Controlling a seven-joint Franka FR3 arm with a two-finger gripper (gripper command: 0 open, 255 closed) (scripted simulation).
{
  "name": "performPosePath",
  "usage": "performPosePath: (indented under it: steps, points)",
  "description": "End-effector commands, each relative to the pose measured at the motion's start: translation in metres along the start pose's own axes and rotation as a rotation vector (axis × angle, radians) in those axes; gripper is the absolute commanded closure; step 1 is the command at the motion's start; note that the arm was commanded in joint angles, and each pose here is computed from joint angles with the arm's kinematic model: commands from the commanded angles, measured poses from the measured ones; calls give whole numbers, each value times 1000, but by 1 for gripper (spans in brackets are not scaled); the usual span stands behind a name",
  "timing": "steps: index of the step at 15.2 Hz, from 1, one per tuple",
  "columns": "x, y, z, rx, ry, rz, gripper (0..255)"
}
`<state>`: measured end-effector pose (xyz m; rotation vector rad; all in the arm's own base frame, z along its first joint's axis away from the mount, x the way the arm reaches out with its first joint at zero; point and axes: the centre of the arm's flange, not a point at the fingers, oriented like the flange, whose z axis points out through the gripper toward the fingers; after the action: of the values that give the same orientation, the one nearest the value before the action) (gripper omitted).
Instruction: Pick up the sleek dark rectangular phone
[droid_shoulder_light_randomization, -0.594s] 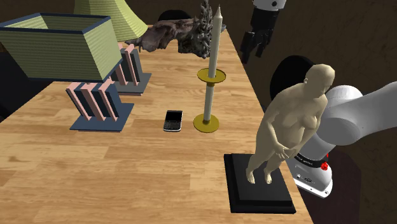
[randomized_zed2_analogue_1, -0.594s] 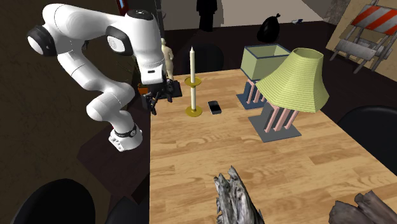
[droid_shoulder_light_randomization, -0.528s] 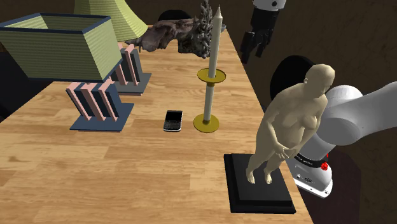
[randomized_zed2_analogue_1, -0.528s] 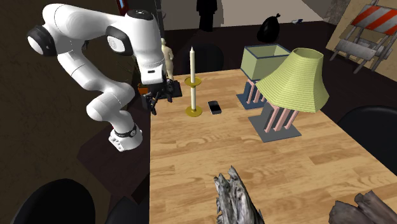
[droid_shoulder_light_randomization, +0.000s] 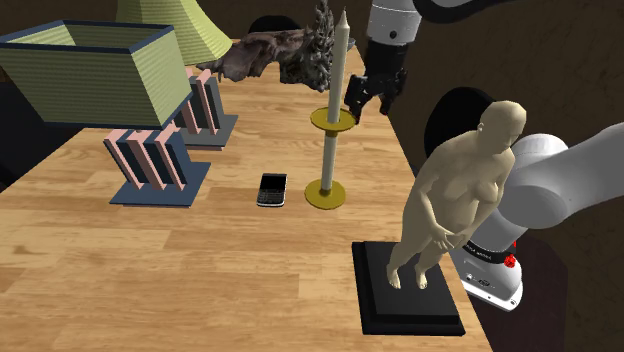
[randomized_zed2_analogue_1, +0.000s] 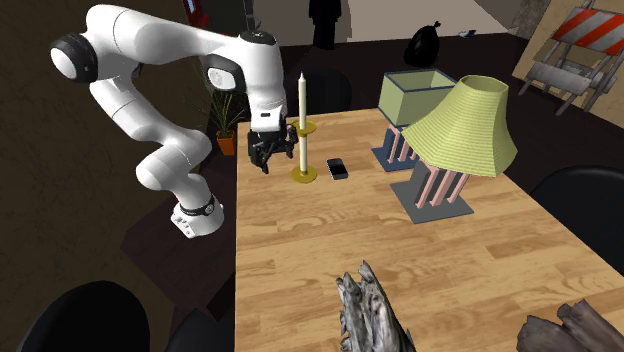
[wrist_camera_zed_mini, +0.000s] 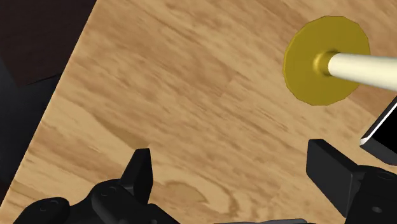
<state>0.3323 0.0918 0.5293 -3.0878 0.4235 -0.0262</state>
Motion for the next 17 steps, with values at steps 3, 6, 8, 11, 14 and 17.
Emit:
performPosePath:
  steps: [3,6,8,11,14,17]
  points:
    - [2,-49,23,8,-5,95,0]
    - [6,-84,40,13,-8,164,0]
    - [9,-107,51,16,-10,210,0]
    - [17,-142,67,21,-13,279,0]
    - [27,-175,83,26,-16,347,0]
    - [40,-209,99,31,-19,416,0]
